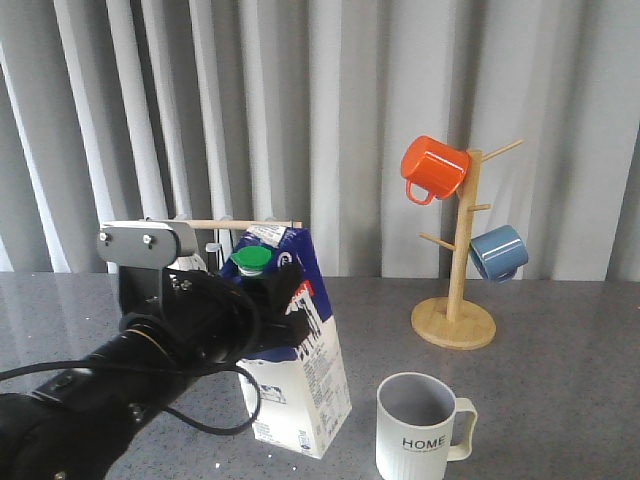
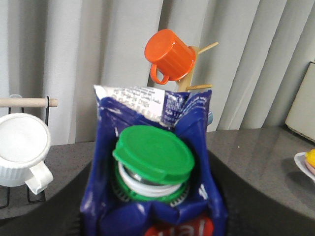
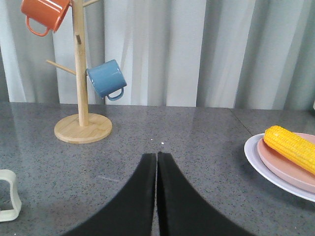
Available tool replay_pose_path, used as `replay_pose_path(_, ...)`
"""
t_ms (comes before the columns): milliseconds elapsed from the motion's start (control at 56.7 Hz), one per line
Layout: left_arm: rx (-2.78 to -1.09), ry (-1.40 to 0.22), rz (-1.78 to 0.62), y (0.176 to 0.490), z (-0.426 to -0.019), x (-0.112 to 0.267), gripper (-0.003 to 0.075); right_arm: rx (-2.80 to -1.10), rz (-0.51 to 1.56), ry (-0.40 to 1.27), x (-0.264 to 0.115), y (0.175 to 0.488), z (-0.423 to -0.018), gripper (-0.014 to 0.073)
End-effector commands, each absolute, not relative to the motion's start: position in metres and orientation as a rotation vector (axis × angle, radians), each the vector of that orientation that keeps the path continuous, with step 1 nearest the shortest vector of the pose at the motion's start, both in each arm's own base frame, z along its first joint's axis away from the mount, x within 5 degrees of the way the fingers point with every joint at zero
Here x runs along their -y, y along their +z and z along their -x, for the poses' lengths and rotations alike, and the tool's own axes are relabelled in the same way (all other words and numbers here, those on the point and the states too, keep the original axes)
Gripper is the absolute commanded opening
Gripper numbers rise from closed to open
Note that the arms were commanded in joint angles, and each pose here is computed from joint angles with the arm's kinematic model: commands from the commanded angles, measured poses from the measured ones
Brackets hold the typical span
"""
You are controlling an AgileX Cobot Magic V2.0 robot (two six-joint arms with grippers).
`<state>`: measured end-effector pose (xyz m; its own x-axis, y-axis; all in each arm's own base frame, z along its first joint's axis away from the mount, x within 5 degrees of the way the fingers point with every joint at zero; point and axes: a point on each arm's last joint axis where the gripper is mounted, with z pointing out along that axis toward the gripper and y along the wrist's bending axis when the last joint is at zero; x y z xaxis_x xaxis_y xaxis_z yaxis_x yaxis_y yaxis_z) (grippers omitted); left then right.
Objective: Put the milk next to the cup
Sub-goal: 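Lift the milk carton with the left gripper and carry it toward the mug, then lower the milk carton beside the white HOME mug with the left gripper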
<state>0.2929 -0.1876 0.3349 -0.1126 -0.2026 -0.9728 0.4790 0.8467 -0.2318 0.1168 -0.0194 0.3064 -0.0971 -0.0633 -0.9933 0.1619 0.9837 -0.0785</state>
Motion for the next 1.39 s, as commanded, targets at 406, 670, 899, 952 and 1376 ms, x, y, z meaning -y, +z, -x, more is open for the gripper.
replay_pose_path(406,-1.449,-0.325,-0.062,0.327,-0.302,0.225,0.0245,-1.585,-0.055,-0.188,0.018,0.319,-0.117,-0.0003)
replay_pose_path(670,-1.522,-0.334,-0.003,0.313,-0.315,0.240,0.0245,-1.587,-0.056,-0.188,0.018,0.319,-0.117,-0.0003)
replay_pose_path(899,-1.471,-0.280,-0.012,0.317,-0.315,0.248,0.0245,-1.591,-0.058,-0.189,0.019,0.319,-0.117,-0.0003)
replay_pose_path(952,-1.471,-0.289,-0.007,0.317,-0.316,0.253,0.0245,-1.592,-0.058,-0.190,0.019,0.319,-0.117,-0.0003)
replay_pose_path(1376,-1.521,-0.218,-0.012,0.304,-0.323,0.269,0.0245,-1.596,-0.060,-0.191,0.019,0.318,-0.117,-0.0003)
